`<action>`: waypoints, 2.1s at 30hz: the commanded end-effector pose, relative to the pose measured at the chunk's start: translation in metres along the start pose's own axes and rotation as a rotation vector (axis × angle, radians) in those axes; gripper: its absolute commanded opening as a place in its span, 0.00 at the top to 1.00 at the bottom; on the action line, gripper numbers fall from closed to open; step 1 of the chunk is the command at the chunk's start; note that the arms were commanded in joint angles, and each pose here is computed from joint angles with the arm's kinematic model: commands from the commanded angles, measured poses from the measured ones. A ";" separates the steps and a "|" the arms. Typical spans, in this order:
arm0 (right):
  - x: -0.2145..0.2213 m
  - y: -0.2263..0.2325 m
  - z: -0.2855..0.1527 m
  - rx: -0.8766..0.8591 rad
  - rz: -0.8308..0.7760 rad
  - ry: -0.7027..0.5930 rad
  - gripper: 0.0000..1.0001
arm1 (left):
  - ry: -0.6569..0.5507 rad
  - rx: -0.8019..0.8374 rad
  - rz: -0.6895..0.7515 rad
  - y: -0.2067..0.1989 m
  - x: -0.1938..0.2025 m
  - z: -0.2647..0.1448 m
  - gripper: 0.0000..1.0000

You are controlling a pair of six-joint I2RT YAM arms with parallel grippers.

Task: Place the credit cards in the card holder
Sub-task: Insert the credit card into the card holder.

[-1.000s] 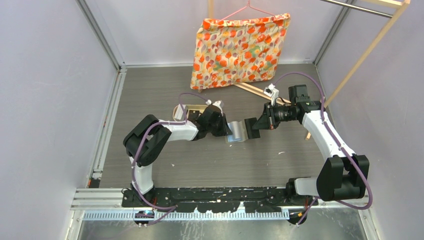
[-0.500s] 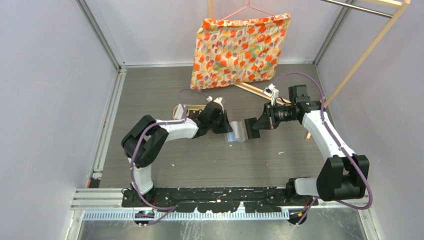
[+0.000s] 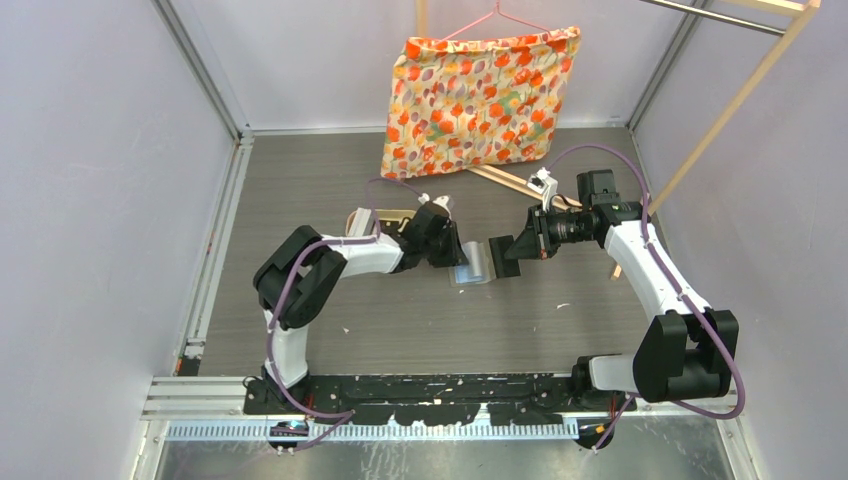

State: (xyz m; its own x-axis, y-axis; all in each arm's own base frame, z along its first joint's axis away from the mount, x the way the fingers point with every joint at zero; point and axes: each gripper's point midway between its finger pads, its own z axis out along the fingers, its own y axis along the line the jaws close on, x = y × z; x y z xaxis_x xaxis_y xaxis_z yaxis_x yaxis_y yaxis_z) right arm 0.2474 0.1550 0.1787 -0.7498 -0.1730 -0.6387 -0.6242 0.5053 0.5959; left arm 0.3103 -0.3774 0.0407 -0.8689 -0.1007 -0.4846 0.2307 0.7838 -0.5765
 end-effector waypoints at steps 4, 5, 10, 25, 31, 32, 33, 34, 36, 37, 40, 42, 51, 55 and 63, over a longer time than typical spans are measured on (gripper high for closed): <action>-0.015 0.009 -0.006 -0.017 -0.046 -0.035 0.99 | 0.009 0.100 0.021 -0.030 -0.012 0.007 0.86; -0.015 0.010 -0.006 -0.018 -0.048 -0.036 0.99 | 0.011 0.104 0.020 -0.031 -0.012 0.009 0.86; -0.015 0.010 -0.006 -0.019 -0.047 -0.036 0.99 | 0.024 0.125 0.010 -0.036 -0.013 0.017 0.85; -0.015 -0.012 -0.003 0.085 0.008 -0.033 0.99 | -0.008 0.306 -0.033 -0.074 -0.028 0.024 0.80; -0.017 -0.017 -0.005 0.122 0.016 -0.040 0.99 | -0.003 0.343 -0.065 -0.080 -0.029 0.036 0.79; -0.017 -0.018 -0.005 0.126 0.017 -0.040 0.99 | -0.004 0.351 -0.068 -0.081 -0.029 0.037 0.79; -0.017 -0.019 -0.005 0.128 0.022 -0.039 0.99 | -0.007 0.361 -0.072 -0.083 -0.031 0.038 0.78; -0.016 -0.019 -0.005 0.129 0.023 -0.037 0.99 | -0.005 0.365 -0.074 -0.084 -0.031 0.040 0.78; -0.016 -0.021 -0.005 0.136 0.028 -0.034 0.99 | -0.009 0.375 -0.077 -0.086 -0.032 0.042 0.76; -0.015 -0.022 -0.004 0.140 0.030 -0.032 0.99 | -0.014 0.384 -0.076 -0.088 -0.033 0.042 0.75; -0.014 -0.026 -0.003 0.151 0.041 -0.023 0.99 | -0.029 0.407 -0.076 -0.092 -0.037 0.042 0.69; -0.014 -0.029 -0.003 0.160 0.050 -0.020 0.99 | -0.039 0.428 -0.076 -0.095 -0.039 0.042 0.67; -0.021 -0.041 -0.010 0.200 0.091 -0.061 0.99 | -0.044 0.494 -0.099 -0.109 -0.046 0.051 0.64; -0.021 -0.040 -0.010 0.193 0.091 -0.062 0.99 | -0.050 0.511 -0.110 -0.113 -0.050 0.056 0.64; -0.020 -0.040 -0.007 0.170 0.103 -0.046 0.99 | -0.064 0.510 -0.129 -0.118 -0.057 0.061 0.63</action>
State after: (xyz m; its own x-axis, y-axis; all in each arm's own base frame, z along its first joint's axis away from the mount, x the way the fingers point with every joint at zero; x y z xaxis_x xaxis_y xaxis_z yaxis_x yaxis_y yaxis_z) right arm 0.2764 0.1300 0.1598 -0.8136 -0.0807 -0.5758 -0.4717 0.6705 0.5726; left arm 0.3506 -0.4867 0.0674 -0.9006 -0.2002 -0.3857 0.2712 0.4344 -0.8589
